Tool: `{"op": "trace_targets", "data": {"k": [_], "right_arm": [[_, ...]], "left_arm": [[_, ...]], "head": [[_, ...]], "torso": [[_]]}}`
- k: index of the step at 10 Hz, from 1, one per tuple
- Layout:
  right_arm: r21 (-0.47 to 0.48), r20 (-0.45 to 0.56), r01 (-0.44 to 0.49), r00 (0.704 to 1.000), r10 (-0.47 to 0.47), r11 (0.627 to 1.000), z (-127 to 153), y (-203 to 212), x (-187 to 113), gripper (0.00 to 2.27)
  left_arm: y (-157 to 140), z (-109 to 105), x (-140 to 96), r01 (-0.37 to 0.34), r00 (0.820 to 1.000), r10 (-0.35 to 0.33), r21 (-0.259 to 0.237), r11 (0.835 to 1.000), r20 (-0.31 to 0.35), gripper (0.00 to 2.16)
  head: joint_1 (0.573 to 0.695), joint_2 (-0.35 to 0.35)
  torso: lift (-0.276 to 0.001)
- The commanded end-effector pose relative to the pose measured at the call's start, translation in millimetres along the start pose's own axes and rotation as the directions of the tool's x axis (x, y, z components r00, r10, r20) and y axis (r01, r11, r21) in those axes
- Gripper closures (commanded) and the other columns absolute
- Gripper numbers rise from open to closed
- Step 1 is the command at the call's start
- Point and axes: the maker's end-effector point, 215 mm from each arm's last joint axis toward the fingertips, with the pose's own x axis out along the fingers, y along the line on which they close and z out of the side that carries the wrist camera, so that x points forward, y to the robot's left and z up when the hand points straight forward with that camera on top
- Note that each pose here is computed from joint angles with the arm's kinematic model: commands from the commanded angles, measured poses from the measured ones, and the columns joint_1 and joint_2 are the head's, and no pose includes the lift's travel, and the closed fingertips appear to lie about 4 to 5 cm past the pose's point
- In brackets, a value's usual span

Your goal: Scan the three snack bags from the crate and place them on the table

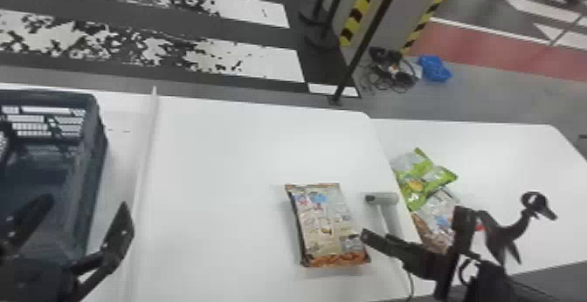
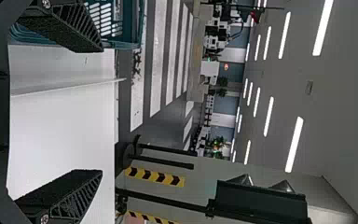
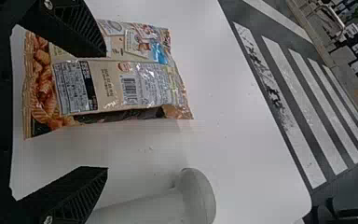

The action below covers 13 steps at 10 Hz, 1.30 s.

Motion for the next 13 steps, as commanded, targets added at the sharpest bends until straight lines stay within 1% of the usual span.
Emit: {"op": "trace_targets", "data": {"k": [1, 4, 5, 6, 7, 8, 9, 10, 12, 13], "right_arm": [[0.065, -0.052, -0.030, 0.998, 0.033, 0.997, -11, 8, 9, 0.06], [0.094, -0.097, -0.080, 0.991, 0.089, 0.992, -22, 18, 38, 0.06], [0.071, -0.083, -0.108, 0.990, 0.113, 0.992, -20, 22, 49, 0.06], [0.070, -0.086, -0.150, 0.984, 0.156, 0.986, -23, 30, 60, 0.07], [0.052, -0.111, -0.182, 0.976, 0.187, 0.982, -31, 38, 68, 0.31], [0.030, -0.145, -0.193, 0.970, 0.195, 0.981, -39, 41, 75, 1.19], [-0.002, -0.166, -0.184, 0.969, 0.182, 0.983, -44, 39, 79, 2.11], [-0.026, -0.146, -0.204, 0.969, 0.199, 0.979, -40, 42, 79, 2.23], [-0.026, -0.102, -0.224, 0.970, 0.221, 0.974, -30, 46, 70, 2.23], [-0.027, -0.085, -0.242, 0.967, 0.239, 0.970, -25, 55, 59, 2.23]], "left_arm": [[3, 1, 0, -0.002, 1.000, 0.002, 0.004, 1.000, 0.001, 0.07], [3, 3, 2, 0.000, 1.000, -0.001, 0.007, 1.000, 0.006, 0.07], [3, 1, 2, 0.000, 1.000, 0.000, 0.005, 1.000, 0.001, 0.07], [3, 0, 2, 0.000, 1.000, 0.000, 0.005, 1.000, -0.004, 0.07], [3, -1, 2, 0.000, 1.000, 0.000, 0.004, 1.000, -0.007, 0.07], [3, -1, 2, 0.000, 1.000, 0.000, 0.004, 1.000, -0.007, 0.07], [3, 0, 3, 0.000, 1.000, 0.000, 0.003, 1.000, -0.006, 0.07], [4, -1, 4, -0.001, 1.000, 0.001, 0.003, 1.000, -0.006, 0.07], [6, -3, 4, -0.004, 1.000, 0.004, 0.002, 1.000, -0.008, 0.07], [7, -4, 4, -0.006, 1.000, 0.006, 0.003, 1.000, -0.010, 0.07]], "head": [[0.695, -0.350], [0.695, -0.350], [0.695, -0.350], [0.695, -0.350], [0.695, -0.331], [0.695, -0.322], [0.695, -0.303], [0.695, -0.296], [0.695, -0.289], [0.695, -0.290]], "torso": [[-0.037], [-0.037], [-0.037], [-0.037], [-0.037], [-0.037], [-0.037], [-0.037], [-0.037], [-0.037]]}}
